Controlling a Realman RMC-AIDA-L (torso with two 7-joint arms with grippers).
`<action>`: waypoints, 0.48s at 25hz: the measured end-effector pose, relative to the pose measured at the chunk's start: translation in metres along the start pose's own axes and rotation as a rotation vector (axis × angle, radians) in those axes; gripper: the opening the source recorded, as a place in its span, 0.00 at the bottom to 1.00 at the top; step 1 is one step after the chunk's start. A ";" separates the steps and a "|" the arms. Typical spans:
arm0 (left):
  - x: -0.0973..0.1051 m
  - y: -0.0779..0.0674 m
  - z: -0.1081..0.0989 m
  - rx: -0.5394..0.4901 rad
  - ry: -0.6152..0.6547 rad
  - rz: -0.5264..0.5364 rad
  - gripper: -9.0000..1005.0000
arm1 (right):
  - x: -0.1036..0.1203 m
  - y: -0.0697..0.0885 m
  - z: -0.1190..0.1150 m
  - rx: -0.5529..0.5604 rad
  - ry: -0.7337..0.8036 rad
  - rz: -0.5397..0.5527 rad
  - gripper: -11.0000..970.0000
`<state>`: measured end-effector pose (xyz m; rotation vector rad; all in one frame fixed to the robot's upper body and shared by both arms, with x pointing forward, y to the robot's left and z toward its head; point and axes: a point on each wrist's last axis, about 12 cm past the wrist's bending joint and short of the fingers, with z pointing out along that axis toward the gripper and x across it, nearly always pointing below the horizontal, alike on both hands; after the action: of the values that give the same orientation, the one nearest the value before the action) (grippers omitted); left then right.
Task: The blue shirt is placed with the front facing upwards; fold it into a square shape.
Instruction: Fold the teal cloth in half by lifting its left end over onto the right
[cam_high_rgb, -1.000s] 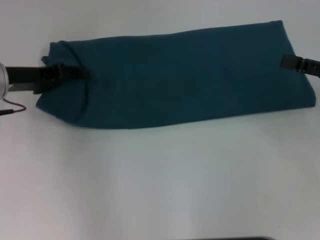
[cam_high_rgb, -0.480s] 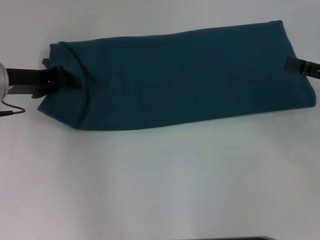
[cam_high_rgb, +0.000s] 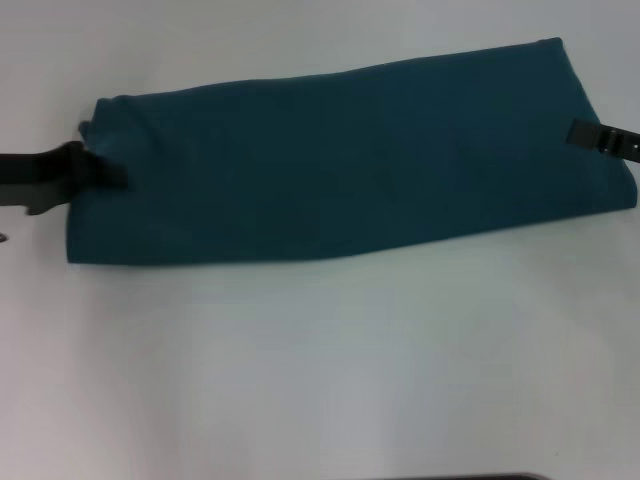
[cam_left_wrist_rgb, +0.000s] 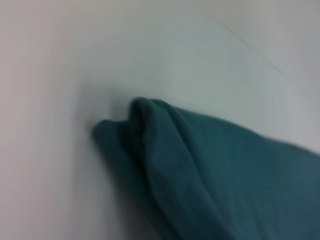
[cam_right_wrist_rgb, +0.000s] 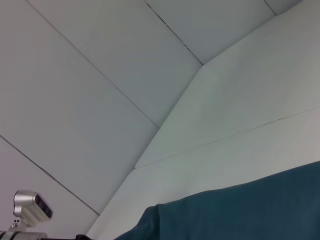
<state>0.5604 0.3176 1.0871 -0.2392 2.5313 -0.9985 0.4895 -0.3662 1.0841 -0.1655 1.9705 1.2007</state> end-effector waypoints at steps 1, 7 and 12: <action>0.000 0.000 0.000 0.000 0.000 0.000 0.09 | 0.000 0.000 0.000 0.000 0.000 0.000 0.95; 0.001 0.043 -0.042 -0.038 -0.088 -0.125 0.09 | 0.001 -0.001 0.001 -0.001 -0.001 0.012 0.95; -0.003 0.064 -0.066 -0.066 -0.131 -0.174 0.09 | 0.001 -0.001 0.002 0.001 -0.002 0.015 0.95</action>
<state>0.5343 0.4056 1.0876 -0.5337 2.4586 -0.9305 0.4906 -0.3646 1.0820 -0.1491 1.9737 1.2088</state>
